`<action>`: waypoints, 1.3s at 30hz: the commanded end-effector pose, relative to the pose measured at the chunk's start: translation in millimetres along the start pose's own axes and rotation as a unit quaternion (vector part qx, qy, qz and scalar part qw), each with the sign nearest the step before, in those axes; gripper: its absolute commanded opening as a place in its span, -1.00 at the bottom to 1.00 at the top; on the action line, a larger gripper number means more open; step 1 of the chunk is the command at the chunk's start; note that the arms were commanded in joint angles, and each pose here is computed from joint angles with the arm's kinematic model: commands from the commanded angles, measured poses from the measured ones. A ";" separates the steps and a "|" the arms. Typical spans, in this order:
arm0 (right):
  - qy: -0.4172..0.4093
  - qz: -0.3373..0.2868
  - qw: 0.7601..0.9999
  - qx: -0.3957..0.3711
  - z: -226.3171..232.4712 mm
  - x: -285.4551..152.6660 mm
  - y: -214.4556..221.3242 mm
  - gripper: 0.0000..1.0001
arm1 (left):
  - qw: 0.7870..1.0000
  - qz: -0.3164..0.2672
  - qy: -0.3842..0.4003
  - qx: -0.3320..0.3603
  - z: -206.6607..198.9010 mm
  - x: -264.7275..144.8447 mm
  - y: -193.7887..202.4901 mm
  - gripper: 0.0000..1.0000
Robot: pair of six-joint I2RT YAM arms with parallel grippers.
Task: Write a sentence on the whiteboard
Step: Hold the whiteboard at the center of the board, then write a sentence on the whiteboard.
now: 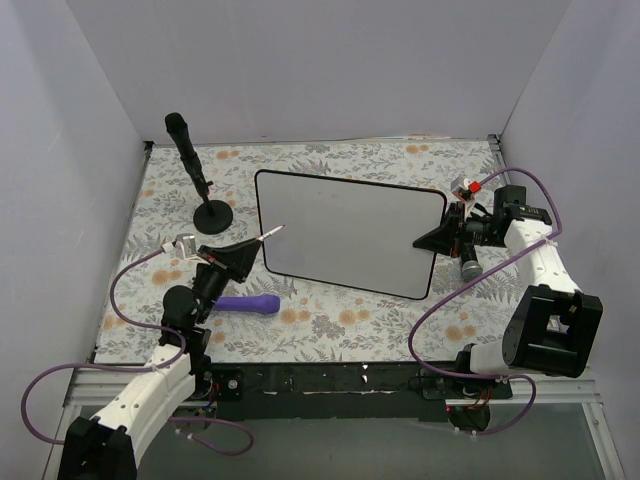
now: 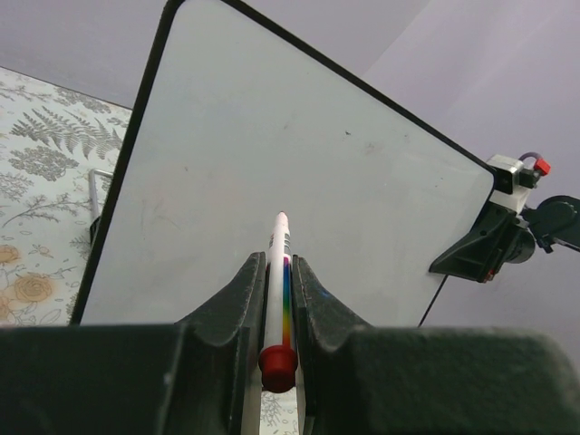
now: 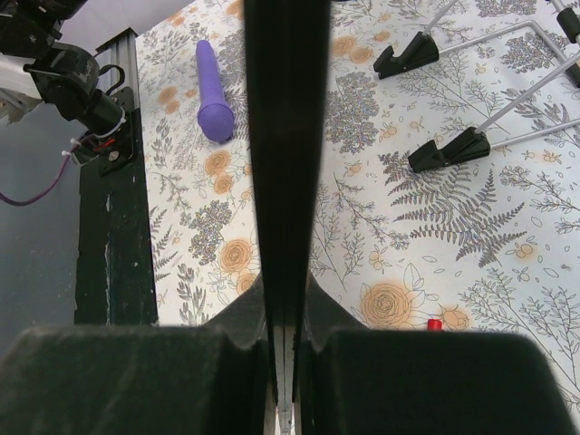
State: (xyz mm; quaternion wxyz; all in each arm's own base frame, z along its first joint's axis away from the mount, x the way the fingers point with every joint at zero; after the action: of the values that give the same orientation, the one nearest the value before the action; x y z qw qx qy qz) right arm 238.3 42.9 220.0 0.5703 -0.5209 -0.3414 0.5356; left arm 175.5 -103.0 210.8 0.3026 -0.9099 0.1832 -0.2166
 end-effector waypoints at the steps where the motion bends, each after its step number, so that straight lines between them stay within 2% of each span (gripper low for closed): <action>1: 0.007 0.013 1.000 -0.013 -0.6 -1.8 -0.9 -0.97 | 0.998 -0.046 0.012 0.031 -4.2 8.0 -13.1 -1.00; 5: 0.008 0.014 1.000 -0.014 -0.6 -1.9 -1.1 -0.97 | 0.995 -0.081 -0.014 0.047 -1.3 11.6 -22.6 -1.00; 39: 0.007 0.016 1.000 -0.009 -1.9 -1.4 0.7 -0.97 | 0.993 -0.079 -0.044 0.076 19.1 30.0 -17.6 -1.00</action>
State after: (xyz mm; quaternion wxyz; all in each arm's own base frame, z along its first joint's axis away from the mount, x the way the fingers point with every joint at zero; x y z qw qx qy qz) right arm 239.0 42.9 218.7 0.5712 -0.5191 -0.3411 0.5366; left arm 208.8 -96.0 205.0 0.3557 -0.9082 0.1003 -0.1967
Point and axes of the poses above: each gripper's point midway between its finger pads, its own x axis out along the fingers, its own z axis along the line the jaws close on, y = z × x, the point moved 9 cm from there along -x, back along the fingers, and after that the axes turned 8 degrees about -x, right-handed, at the moved point
